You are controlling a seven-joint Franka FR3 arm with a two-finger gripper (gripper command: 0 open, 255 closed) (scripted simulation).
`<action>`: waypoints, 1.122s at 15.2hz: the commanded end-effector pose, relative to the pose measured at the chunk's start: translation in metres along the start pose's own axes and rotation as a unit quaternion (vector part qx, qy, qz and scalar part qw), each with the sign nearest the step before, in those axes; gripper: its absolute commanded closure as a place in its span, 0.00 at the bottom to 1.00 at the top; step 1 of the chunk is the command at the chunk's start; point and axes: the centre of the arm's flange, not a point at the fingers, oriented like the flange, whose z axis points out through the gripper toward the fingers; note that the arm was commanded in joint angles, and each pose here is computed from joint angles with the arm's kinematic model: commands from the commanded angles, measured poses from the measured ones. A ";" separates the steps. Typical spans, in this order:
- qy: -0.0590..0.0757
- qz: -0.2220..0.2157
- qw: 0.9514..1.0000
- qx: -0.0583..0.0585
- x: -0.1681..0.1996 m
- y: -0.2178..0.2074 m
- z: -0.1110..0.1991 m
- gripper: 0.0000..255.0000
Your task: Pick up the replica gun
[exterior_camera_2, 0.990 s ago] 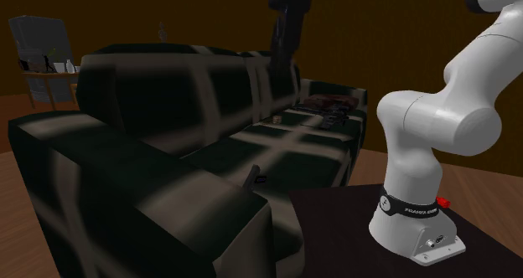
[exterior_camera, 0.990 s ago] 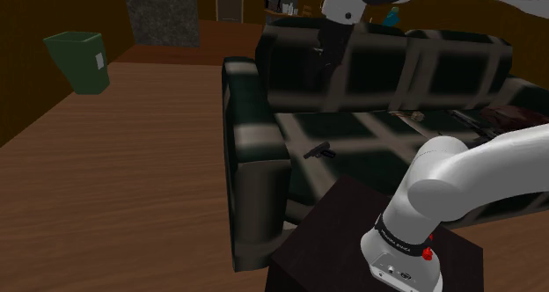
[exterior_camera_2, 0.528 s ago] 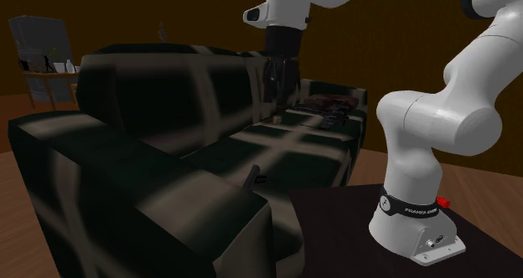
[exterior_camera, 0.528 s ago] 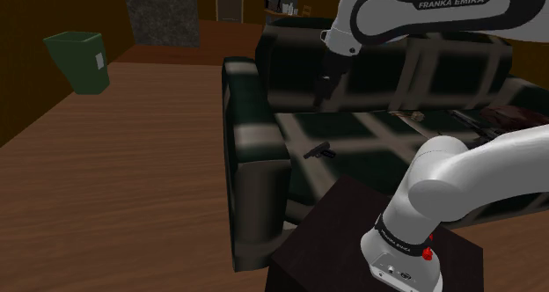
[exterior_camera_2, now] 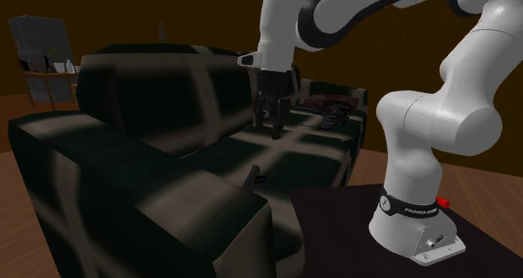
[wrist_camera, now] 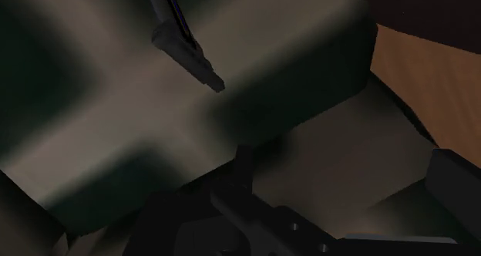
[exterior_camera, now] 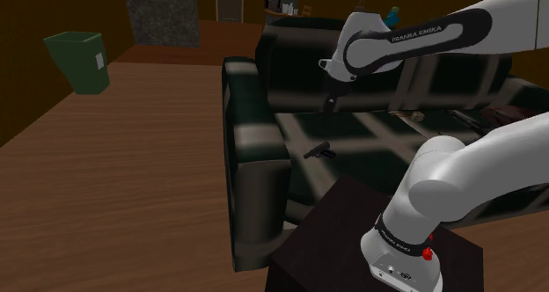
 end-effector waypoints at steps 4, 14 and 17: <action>-0.004 -0.066 0.998 0.013 -0.009 0.039 0.055 0.00; -0.012 -0.194 0.980 0.040 -0.012 0.119 0.166 0.00; -0.014 -0.223 0.974 0.046 -0.010 0.136 0.192 0.00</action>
